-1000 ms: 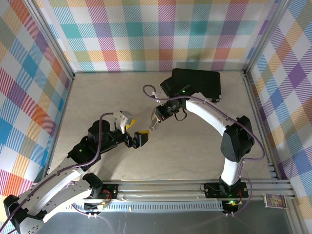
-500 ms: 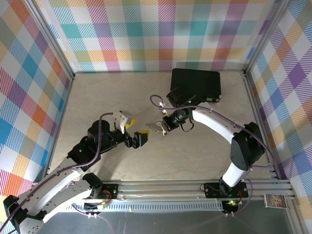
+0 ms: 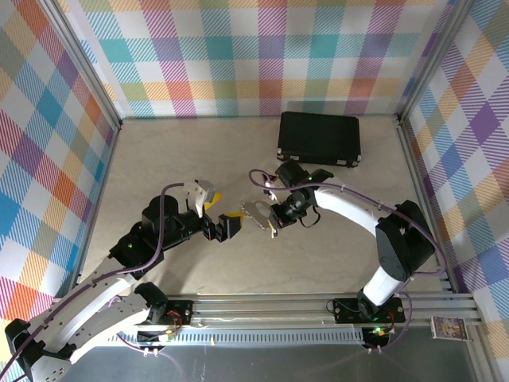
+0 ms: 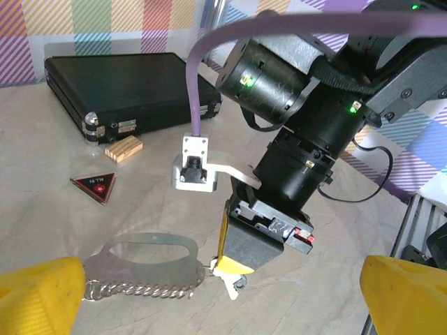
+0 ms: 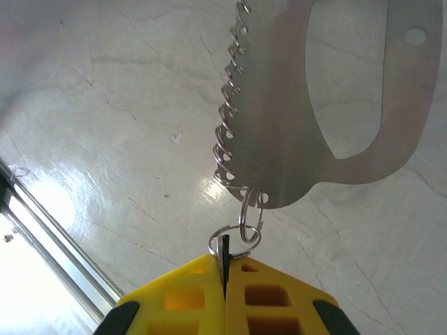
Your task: Put the keys on the keyring
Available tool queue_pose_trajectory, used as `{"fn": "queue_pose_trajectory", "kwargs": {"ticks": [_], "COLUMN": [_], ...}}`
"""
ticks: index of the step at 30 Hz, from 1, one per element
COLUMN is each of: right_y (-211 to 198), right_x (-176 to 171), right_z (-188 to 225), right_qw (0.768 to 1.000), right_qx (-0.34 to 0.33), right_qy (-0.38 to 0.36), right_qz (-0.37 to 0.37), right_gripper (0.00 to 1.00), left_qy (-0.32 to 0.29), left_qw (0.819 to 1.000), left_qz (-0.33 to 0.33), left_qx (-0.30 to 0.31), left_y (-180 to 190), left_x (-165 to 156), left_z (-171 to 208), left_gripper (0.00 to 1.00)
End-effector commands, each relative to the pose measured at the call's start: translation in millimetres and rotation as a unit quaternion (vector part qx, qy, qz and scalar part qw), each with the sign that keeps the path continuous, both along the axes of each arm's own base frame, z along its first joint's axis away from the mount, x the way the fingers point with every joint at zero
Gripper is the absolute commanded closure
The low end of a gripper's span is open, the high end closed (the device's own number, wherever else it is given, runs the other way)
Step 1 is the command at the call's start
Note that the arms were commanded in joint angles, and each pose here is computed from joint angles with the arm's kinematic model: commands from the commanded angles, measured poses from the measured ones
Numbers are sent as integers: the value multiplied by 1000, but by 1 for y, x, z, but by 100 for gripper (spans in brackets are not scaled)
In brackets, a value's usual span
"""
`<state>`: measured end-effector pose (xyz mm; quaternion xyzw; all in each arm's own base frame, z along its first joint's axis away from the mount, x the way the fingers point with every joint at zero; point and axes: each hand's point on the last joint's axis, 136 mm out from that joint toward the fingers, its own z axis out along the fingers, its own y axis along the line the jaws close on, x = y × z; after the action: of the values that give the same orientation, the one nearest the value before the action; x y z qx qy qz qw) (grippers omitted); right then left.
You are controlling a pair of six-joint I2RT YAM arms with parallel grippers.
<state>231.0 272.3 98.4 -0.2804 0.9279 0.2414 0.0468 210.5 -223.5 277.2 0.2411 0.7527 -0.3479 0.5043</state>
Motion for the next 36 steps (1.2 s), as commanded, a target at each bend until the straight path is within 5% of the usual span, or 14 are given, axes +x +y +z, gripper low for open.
{"fn": "queue_pose_trajectory", "kwargs": {"ticks": [1,36], "right_y": [2,-21], "right_x": [-7,-60], "right_z": [0,-52], "right_qw": [1000,995], "right_qx": [22,-5], "right_qy": [15,102], "right_qz": [-7,-23], "right_gripper": [100,100], "left_qy": [-18,5], "left_qw": [1000,1000], "left_qz": [0,22], "left_qx": [-17,-3], "left_y": [-1,7], "left_x": [0,1], "left_z": [17,-1], "left_gripper": [0,0]}}
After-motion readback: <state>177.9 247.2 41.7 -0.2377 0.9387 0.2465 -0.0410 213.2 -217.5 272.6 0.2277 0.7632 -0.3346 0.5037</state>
